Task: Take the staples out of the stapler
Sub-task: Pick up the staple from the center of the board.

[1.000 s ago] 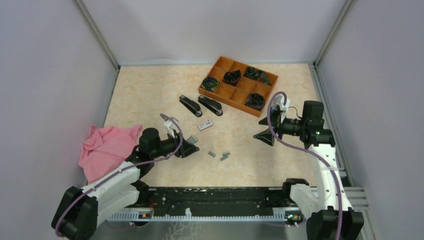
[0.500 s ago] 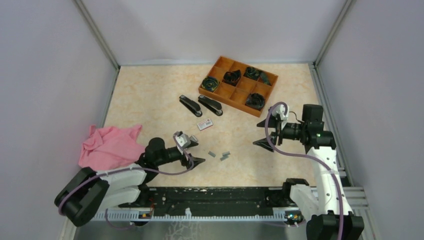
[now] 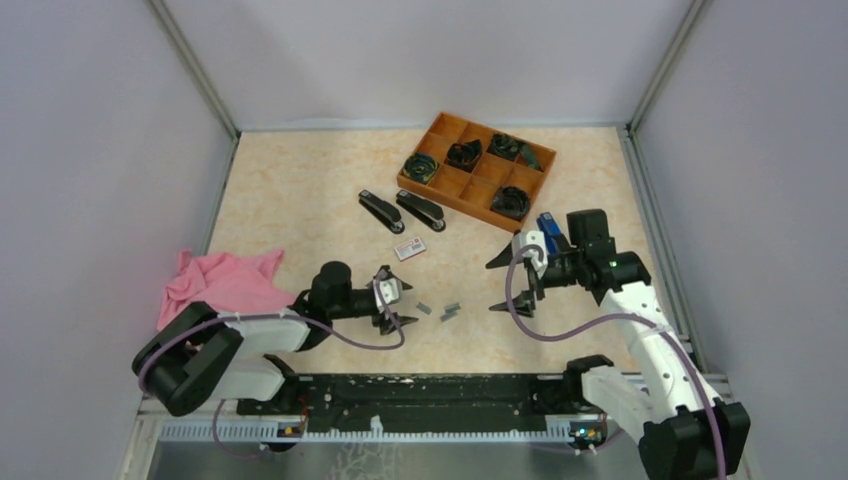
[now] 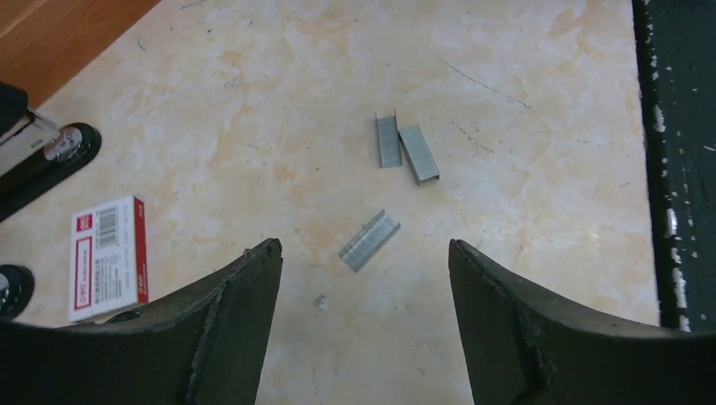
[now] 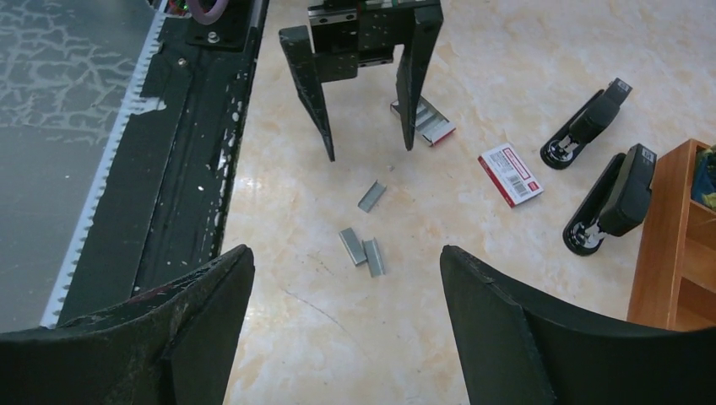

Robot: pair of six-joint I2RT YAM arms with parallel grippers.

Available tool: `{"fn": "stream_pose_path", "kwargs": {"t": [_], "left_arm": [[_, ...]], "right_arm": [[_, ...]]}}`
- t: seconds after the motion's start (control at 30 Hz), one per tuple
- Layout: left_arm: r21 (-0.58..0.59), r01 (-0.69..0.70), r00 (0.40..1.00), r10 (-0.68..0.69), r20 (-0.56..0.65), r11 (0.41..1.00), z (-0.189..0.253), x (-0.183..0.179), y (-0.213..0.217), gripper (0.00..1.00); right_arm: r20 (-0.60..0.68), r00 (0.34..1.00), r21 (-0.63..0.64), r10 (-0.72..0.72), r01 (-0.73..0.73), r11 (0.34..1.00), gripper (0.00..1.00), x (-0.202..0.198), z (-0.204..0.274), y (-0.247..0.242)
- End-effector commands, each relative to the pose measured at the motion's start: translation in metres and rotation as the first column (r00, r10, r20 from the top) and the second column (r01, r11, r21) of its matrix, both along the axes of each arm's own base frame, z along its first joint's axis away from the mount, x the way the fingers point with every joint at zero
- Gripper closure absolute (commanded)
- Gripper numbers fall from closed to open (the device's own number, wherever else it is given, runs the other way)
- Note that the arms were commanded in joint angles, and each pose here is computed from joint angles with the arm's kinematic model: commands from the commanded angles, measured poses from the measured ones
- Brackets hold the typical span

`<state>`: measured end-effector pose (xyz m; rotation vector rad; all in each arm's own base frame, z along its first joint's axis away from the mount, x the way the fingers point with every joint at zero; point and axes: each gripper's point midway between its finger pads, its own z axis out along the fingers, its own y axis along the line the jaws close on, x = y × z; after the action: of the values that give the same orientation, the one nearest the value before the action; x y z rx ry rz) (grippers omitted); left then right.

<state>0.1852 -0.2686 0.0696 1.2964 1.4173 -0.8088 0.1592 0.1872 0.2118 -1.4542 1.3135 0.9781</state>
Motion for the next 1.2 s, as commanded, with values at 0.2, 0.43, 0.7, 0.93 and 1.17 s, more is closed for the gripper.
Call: {"fn": "stream_pose_path", "kwargs": {"t": [0.2,0.43,0.7,0.93,1.17], "left_arm": [[0.132,0.199,0.979,-0.203,0.013,0.971,-0.016,0.006,-0.025,0.30],[0.208,0.259,0.959,-0.277,0.059,0.943,-0.003,0.004,-0.038,0.36],[0.403,0.201,0.961,-0.259,0.093,0.893,-0.005,0.013,-0.022,0.33],[0.491,0.228,0.954,-0.293,0.057,0.841,-0.024,0.008,-0.008,0.28],[0.507,0.302,0.932,-0.361,0.018,0.807,-0.031,0.011,-0.019,0.33]], "right_arm": [[0.154,0.988,-0.008,0.031,-0.030,1.000,0.18,-0.007,-0.003,0.000],[0.172,0.985,-0.020,0.017,-0.013,1.000,0.18,-0.009,0.000,-0.003],[0.173,0.985,-0.021,0.016,-0.013,1.000,0.19,-0.012,0.005,-0.003],[0.165,0.986,-0.027,0.011,-0.007,1.000,0.19,-0.010,0.003,-0.004],[0.149,0.989,-0.038,0.007,-0.002,0.999,0.20,-0.008,-0.001,-0.004]]}}
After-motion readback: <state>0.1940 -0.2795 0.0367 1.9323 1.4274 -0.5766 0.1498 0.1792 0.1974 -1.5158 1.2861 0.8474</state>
